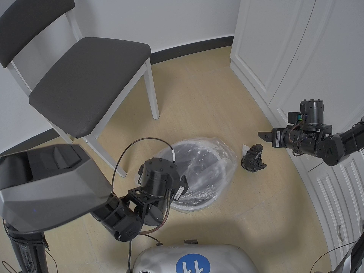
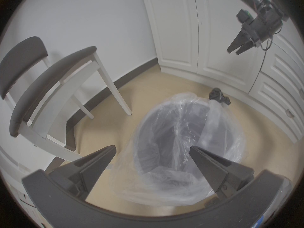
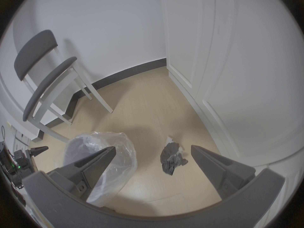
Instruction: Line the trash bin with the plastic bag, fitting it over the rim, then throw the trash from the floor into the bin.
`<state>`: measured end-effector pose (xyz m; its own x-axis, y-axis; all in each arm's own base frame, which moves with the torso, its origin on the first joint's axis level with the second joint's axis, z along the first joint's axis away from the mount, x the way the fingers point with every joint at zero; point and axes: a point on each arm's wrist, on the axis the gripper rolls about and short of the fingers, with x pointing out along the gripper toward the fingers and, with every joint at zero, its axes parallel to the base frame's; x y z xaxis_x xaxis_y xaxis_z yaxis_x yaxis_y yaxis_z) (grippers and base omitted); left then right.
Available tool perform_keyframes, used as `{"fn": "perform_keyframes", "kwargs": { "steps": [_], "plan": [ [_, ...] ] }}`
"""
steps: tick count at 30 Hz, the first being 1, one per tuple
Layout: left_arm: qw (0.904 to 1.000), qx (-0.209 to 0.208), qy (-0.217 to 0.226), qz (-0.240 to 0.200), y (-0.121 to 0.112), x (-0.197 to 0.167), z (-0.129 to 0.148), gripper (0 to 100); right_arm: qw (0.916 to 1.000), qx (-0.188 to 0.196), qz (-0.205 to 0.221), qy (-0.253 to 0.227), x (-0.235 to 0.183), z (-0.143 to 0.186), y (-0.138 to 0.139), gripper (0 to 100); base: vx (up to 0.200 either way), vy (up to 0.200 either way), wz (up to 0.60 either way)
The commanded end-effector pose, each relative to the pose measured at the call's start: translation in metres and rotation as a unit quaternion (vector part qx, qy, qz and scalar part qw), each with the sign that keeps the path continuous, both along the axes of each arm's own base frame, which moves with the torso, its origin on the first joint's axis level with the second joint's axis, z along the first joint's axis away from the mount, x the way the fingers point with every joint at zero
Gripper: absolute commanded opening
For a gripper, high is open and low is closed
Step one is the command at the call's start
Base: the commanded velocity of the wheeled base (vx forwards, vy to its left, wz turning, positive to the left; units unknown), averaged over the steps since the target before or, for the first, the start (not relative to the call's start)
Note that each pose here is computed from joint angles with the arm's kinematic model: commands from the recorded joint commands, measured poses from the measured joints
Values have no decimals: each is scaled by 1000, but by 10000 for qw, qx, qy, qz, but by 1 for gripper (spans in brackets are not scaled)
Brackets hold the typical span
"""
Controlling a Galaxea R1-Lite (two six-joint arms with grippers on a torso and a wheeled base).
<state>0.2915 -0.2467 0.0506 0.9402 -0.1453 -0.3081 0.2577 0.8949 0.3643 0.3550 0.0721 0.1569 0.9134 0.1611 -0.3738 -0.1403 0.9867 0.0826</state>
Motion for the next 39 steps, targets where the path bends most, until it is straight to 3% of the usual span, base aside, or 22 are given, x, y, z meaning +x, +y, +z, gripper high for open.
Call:
{"fn": "perform_keyframes", "kwargs": {
  "steps": [1, 5, 10, 17, 26, 35, 39],
  "plan": [
    [9988, -476, -87, 120, -13, 15, 70, 100, 9973, 693, -206, 130, -51, 14, -14, 100, 0, 0, 0],
    [9952, -814, 377, 397, -17, 24, 75, 100, 9962, 825, -69, 264, -58, 7, -15, 100, 0, 0, 0],
    [9887, -907, 983, 681, -25, 27, 48, 100, 9981, 578, -110, 165, -59, 10, -26, 100, 0, 0, 0],
    [9886, -677, 1012, 886, -38, 41, 16, 100, 9998, -176, -108, 3, -61, 6, -45, 100, 0, 0, 0],
    [9898, -318, 1047, 910, -42, 55, -4, 100, 9984, -151, -227, -504, -57, 15, -60, 100, 0, 0, 0],
    [9907, -37, 1221, 601, -42, 13, 2, 100, 9979, -129, -284, -565, -56, 17, -70, 100, 0, 0, 0],
    [9898, 170, 1377, 339, -39, -22, 5, 100, 9980, -64, -180, -605, -55, 16, -77, 100, 0, 0, 0]
  ]
}}
